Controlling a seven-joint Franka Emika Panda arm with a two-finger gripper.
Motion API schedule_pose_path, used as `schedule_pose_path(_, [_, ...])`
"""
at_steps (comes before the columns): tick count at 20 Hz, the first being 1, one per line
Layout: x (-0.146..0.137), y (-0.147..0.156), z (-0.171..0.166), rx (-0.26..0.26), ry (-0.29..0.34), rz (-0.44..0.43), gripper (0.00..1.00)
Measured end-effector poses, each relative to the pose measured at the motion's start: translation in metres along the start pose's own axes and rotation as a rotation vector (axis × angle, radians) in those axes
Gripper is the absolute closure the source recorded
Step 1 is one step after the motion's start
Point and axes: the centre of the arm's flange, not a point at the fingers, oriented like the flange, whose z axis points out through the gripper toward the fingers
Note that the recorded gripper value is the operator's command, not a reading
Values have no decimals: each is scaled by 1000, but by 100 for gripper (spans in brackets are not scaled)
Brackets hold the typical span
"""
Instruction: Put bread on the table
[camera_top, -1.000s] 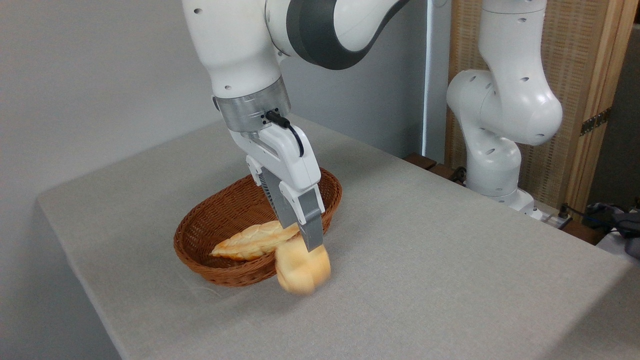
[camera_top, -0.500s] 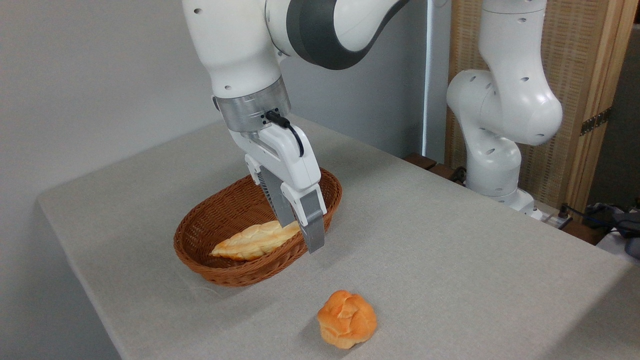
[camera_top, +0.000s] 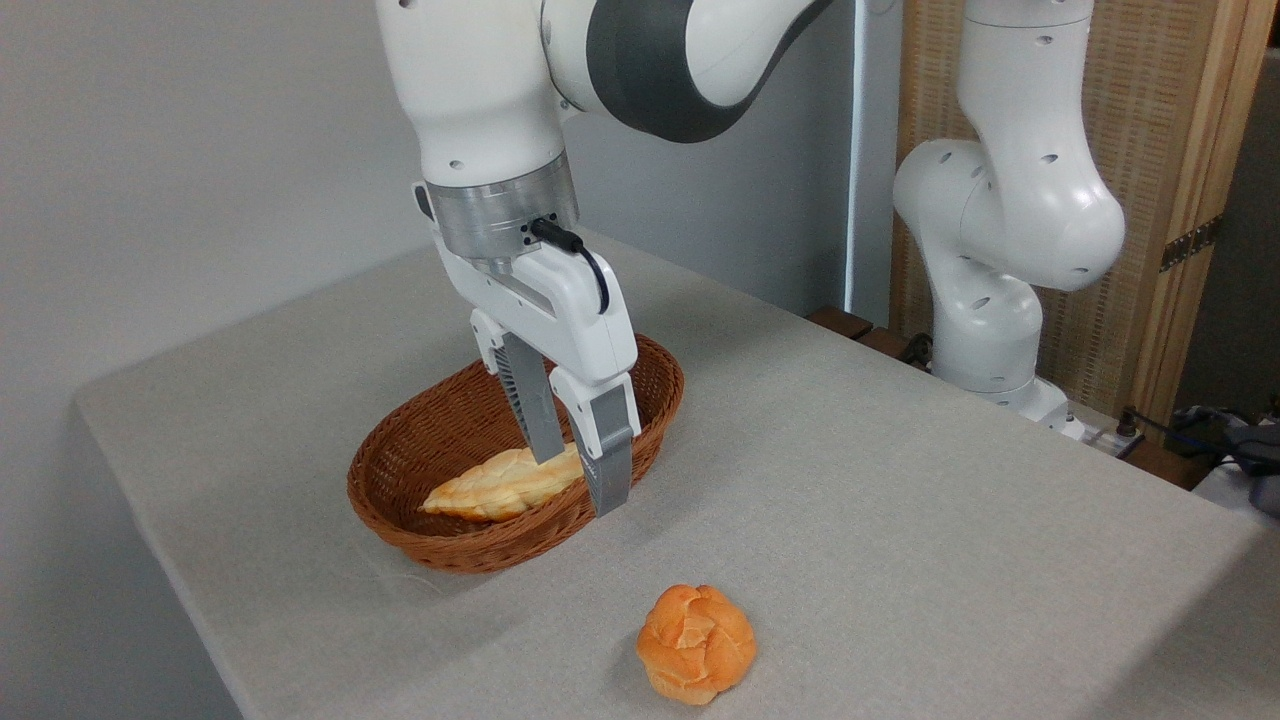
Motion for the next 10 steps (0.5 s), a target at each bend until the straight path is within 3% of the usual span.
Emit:
schedule_pose_path(6, [4,3,-12,-28,70,-88,0])
schedule_pose_path(10, [8,0,-35,-11,118,-120,0])
